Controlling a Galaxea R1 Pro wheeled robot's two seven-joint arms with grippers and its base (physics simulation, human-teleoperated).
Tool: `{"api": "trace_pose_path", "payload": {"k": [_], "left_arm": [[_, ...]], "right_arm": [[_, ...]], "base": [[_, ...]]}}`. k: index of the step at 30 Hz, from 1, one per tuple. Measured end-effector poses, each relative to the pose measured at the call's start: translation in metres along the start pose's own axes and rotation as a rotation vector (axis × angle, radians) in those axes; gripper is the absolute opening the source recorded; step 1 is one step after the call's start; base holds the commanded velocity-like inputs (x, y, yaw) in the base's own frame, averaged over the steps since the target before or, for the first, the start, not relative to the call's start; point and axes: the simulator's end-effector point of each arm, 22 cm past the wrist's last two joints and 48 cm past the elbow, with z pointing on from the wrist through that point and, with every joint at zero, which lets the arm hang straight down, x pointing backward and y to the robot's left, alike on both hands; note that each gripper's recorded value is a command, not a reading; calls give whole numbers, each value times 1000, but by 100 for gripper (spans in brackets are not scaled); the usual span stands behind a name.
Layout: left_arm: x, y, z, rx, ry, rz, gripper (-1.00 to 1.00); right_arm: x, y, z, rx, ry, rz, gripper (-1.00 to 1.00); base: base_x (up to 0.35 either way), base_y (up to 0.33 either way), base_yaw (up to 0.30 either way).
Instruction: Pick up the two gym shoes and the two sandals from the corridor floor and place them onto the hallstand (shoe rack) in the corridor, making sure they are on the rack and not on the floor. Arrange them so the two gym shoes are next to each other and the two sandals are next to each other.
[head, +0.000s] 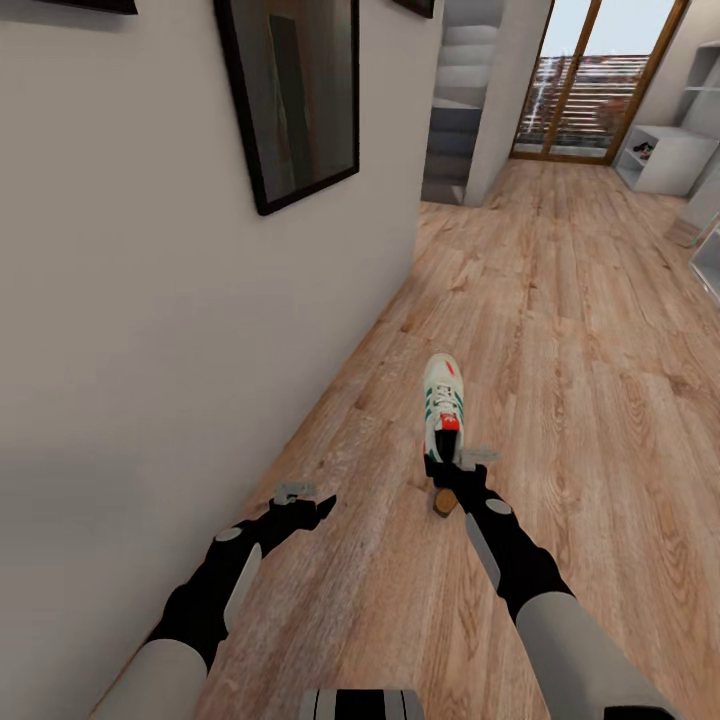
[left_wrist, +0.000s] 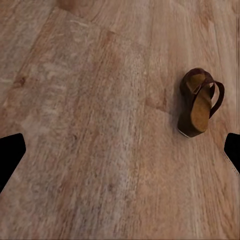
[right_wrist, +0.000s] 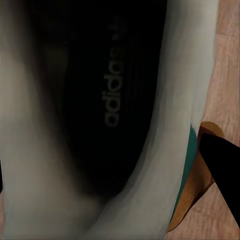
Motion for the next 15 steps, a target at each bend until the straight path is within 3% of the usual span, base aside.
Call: {"api": "trace_pose_path", "payload": {"k": [10,15], "left_arm": [[-11,-1,0,5,-52,19,100],[-16,-1,-1,5,-75,28,100]], "right_arm": [[6,-1,0,5,5,0,-100],[6,-1,0,5,6,-1,-100]], "base": [[0,0,-8],[0,0,-211]]}}
